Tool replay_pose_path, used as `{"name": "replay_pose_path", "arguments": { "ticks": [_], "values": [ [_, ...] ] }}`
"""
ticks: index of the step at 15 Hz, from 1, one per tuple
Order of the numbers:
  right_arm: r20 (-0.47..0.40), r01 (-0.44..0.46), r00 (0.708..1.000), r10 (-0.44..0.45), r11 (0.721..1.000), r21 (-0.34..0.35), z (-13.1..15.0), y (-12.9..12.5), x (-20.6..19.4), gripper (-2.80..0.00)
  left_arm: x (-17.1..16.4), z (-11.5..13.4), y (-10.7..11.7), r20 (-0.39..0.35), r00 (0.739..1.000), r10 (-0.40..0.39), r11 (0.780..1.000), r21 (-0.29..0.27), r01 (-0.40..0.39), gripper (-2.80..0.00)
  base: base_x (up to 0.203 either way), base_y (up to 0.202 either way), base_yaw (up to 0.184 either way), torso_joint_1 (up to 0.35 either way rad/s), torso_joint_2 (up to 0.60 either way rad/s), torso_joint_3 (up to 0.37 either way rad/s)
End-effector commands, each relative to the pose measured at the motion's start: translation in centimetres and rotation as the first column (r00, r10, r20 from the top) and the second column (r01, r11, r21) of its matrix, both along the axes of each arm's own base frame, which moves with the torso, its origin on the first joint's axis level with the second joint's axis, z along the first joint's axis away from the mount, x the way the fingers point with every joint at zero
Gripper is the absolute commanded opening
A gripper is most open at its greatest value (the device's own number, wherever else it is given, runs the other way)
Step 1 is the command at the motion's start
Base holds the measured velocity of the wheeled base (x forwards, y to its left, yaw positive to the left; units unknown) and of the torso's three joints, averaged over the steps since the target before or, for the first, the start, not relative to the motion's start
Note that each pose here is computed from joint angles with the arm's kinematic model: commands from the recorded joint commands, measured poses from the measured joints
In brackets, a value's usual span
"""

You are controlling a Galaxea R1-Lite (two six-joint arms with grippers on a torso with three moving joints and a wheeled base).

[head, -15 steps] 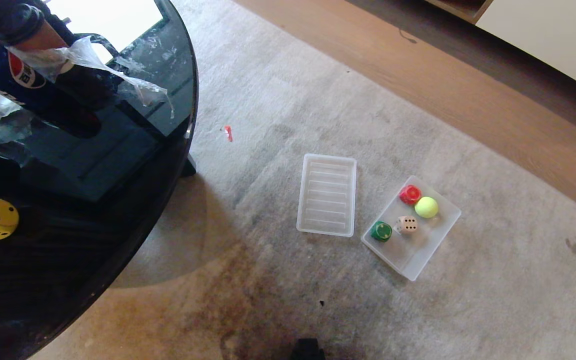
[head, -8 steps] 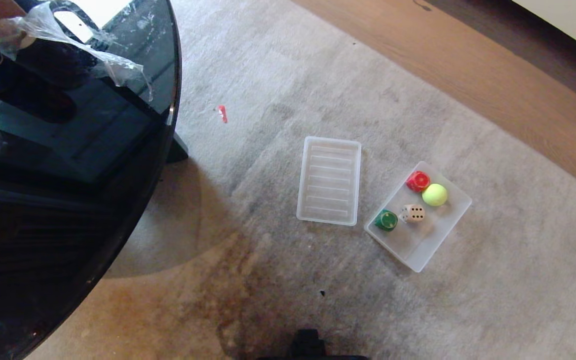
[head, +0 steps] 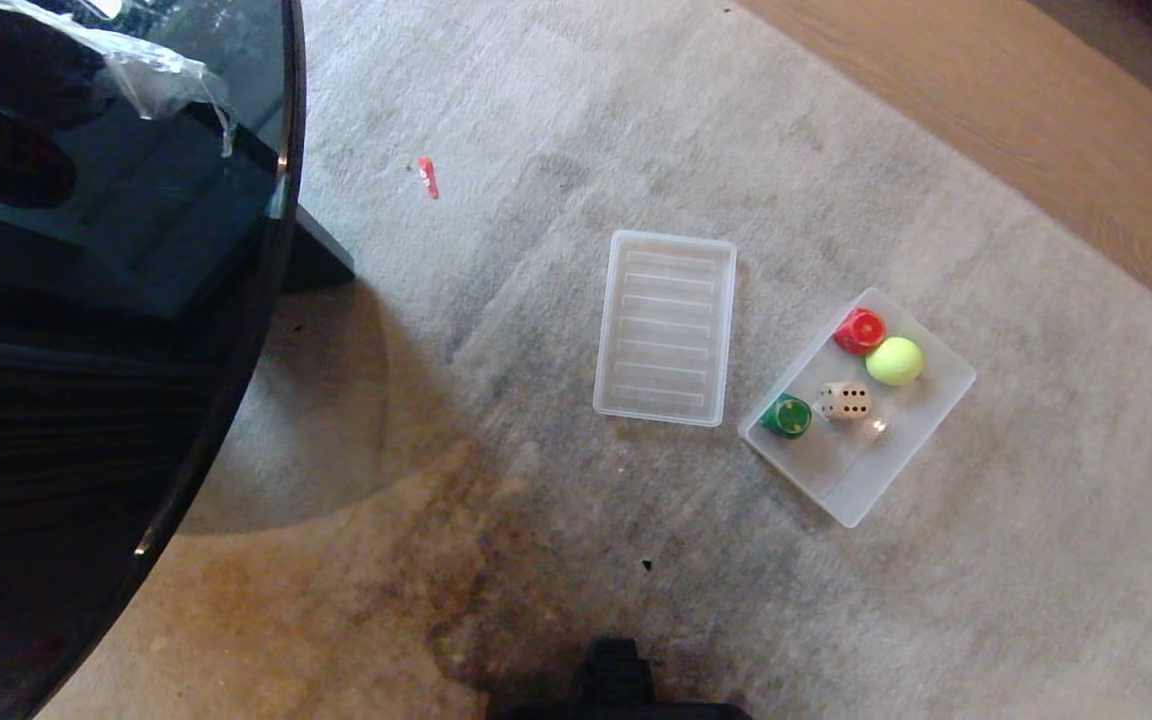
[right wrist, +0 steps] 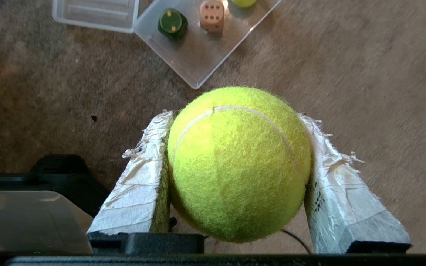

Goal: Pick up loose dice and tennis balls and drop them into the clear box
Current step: Put the ball in the box

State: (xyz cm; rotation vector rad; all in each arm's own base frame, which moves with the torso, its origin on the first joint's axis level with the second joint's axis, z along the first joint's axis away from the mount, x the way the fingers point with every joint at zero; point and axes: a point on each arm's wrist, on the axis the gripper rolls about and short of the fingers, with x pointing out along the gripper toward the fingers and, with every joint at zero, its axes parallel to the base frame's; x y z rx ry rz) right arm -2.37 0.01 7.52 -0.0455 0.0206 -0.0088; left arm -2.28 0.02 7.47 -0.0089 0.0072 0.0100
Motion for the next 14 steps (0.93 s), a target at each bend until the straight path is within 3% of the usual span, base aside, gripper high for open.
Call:
{"name": "replay_pose_path", "arguments": {
  "ticks": [1,10,14],
  "values": [
    [0.000,0.000,1.000,0.000,1.000,0.000,-0.01,0.00,0.00,-2.80,0.01,-0.05,0.00,-0.002,1.000,0.001,1.000,0.000,-0.001,-2.80,0.000,0.000,0.000,0.007,0.00,-0.188],
    [0.002,0.000,1.000,0.000,1.000,0.000,0.01,0.00,0.00,-2.80,0.00,0.00,0.00,0.000,1.000,0.001,1.000,0.000,-0.001,-2.80,0.000,0.000,0.000,0.002,0.00,-0.197],
    [0.002,-0.002,1.000,0.002,1.000,0.000,0.01,0.00,0.00,-2.80,0.01,-0.05,0.00,-0.002,1.000,0.001,1.000,0.000,-0.001,-2.80,0.000,0.000,0.000,0.001,0.00,-0.043]
  ]
}}
